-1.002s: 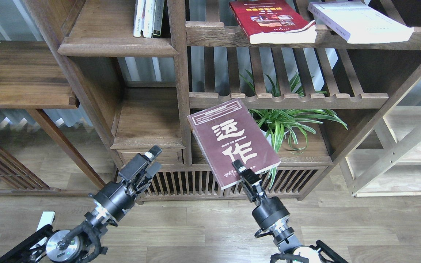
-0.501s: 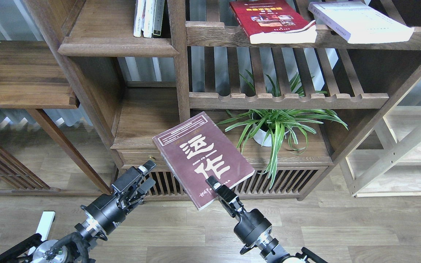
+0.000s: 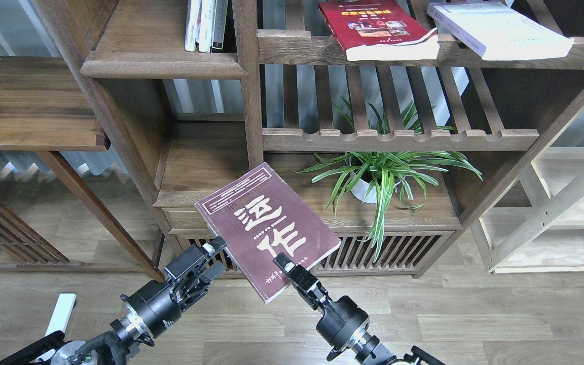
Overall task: Organize books on shelf
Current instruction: 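Hold the book between both grippers and grasp its edge with the left gripper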
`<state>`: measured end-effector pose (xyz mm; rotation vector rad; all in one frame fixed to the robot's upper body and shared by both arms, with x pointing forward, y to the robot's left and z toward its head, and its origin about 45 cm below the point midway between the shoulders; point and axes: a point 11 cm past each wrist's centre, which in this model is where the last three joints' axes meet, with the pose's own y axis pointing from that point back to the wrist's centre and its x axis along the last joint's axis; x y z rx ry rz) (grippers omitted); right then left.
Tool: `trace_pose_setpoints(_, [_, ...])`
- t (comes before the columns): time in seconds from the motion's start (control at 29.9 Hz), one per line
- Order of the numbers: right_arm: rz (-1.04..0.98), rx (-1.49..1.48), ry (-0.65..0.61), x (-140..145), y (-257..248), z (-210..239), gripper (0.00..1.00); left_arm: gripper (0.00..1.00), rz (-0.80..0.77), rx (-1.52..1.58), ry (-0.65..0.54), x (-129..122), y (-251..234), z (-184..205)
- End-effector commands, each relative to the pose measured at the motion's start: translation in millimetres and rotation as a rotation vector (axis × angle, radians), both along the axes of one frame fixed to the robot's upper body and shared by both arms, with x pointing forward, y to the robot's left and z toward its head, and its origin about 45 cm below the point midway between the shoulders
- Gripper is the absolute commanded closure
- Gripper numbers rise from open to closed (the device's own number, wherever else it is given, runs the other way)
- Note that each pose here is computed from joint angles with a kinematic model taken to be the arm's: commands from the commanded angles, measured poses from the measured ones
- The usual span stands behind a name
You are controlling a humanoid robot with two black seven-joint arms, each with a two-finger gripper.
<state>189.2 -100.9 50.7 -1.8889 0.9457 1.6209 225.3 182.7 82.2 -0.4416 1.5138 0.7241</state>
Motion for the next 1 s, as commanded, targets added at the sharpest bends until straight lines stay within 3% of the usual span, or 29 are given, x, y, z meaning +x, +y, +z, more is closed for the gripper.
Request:
trace_pose_setpoints(0.0, [0.007,0.0,0.001,-1.5,1.4,-0.3,0.97,0.01,-0.007,0.003,0.011,-3.6,-0.5,-3.1])
trace_pose_setpoints(0.84, [0.089,0.0,0.01,-19.8,16.7,-1.5,0.97,0.16,-0.042,0.037,0.034,-5.9,4.1,-13.7])
trace_pose_setpoints(0.97, [0.091,0.0,0.013,-21.6,17.2,-2.1,0.97,0.27,-0.067,0.028,0.042,-8.8,0.4,-13.9])
